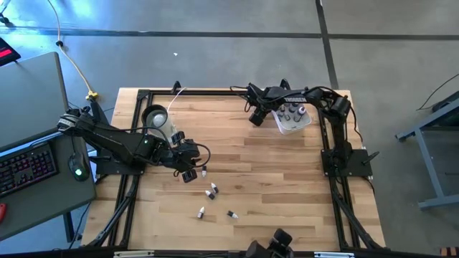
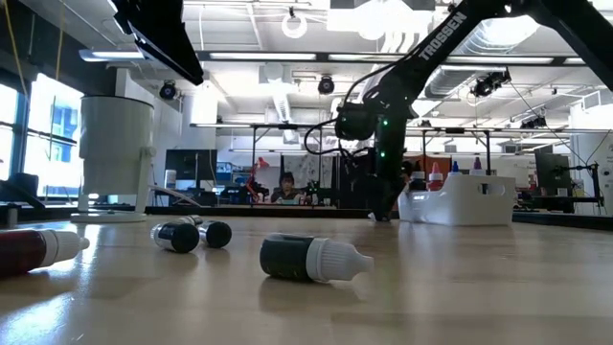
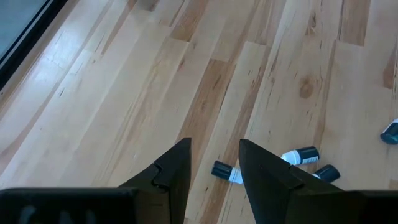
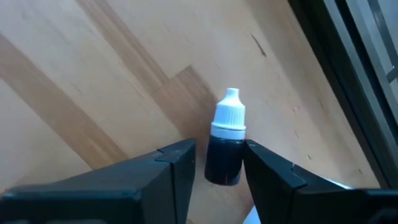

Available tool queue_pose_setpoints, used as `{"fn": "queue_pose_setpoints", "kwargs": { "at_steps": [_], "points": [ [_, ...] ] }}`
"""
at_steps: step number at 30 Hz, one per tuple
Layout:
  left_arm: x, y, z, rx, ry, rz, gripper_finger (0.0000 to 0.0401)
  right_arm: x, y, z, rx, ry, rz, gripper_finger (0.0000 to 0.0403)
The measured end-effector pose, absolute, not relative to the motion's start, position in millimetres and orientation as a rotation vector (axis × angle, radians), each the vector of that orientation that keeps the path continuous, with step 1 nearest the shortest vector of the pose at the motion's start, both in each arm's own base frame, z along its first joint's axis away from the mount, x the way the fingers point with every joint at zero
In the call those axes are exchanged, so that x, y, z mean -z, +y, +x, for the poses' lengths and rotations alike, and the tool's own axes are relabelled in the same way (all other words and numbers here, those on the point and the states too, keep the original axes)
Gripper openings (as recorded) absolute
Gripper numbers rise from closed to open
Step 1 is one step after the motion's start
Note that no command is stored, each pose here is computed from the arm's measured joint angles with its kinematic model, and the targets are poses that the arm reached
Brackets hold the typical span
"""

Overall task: Pick & Place food coloring
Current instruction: Put the small red food coloring bottle into the white bin

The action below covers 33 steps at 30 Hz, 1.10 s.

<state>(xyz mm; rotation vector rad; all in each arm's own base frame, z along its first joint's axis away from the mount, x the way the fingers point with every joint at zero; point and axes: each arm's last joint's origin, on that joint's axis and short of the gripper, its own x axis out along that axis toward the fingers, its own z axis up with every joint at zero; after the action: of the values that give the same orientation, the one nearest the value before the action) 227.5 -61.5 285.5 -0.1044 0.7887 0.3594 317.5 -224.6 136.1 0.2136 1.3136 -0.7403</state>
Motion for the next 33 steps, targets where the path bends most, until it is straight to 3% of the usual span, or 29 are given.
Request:
{"fn": "queue_pose_setpoints", "kwargs": {
  "at_steps": [7, 15, 26, 33],
  "points": [
    [-285.5, -61.5, 227.5, -0.360, 0.789, -0.104, 0.0130, -136.3, -224.2, 320.4, 0.665, 1.305, 0.181, 0.0074],
    [-285.5, -61.4, 227.5, -0.360, 0.789, -0.104, 0.0130, -146.8, -217.5, 330.8, 0.602, 1.259, 0.099, 0.0072],
    [-285.6, -61.4, 227.7, -0.360, 0.787, -0.105, 0.0130, -252.9, -176.4, 352.9, 0.527, 1.185, 0.004, 0.0072],
    [-285.6, -61.5, 227.6, -0.361, 0.787, -0.108, 0.0130, -284.0, -138.0, 323.5, 0.556, 1.419, 0.093, 0.0072]
  ]
}}
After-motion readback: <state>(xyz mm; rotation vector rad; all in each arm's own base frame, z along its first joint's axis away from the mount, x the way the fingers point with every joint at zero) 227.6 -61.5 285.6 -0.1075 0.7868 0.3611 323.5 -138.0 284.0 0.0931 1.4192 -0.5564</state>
